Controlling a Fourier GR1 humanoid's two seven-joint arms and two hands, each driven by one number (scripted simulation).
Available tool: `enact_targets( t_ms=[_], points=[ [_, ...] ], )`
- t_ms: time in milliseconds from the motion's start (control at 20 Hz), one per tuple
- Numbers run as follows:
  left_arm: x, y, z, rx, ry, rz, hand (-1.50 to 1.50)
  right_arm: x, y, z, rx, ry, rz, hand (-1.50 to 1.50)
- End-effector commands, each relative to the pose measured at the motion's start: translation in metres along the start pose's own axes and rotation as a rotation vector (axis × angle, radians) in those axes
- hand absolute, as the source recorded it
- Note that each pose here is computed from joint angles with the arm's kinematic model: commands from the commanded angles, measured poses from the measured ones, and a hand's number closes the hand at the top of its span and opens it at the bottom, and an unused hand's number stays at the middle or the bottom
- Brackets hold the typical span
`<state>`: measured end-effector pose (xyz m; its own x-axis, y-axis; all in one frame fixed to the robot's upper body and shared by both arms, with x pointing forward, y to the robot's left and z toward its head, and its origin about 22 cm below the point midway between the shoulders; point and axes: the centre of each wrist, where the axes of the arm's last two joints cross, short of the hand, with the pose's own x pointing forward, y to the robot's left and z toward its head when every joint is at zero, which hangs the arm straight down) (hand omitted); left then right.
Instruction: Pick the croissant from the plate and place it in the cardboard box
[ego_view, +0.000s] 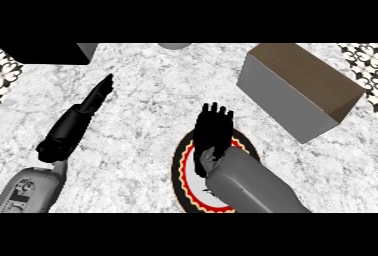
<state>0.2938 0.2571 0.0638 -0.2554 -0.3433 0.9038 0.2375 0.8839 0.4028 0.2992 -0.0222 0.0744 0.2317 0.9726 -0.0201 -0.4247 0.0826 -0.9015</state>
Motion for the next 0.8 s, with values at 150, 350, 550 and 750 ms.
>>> enact_targets(
  t_ms=[150, 350, 550, 750],
  points=[
    [0.003, -0.006, -0.008, 0.004, 0.011, -0.011, 0.0, 0.018, -0.007, -0.004, -0.011, 0.255, 0.077, -1.5],
    [-0.012, 0.0, 0.006, 0.005, -0.005, 0.017, 0.0, 0.016, 0.01, -0.012, 0.019, 0.284, 0.101, -1.5],
    [0.003, 0.002, -0.001, 0.007, 0.014, 0.013, 0.0, 0.018, 0.002, -0.02, 0.01, 0.315, 0.125, -1.5],
    [0.0, 0.002, 0.009, 0.007, 0.008, -0.011, 0.0, 0.011, 0.024, -0.024, 0.048, 0.336, 0.136, -1.5]
  ],
)
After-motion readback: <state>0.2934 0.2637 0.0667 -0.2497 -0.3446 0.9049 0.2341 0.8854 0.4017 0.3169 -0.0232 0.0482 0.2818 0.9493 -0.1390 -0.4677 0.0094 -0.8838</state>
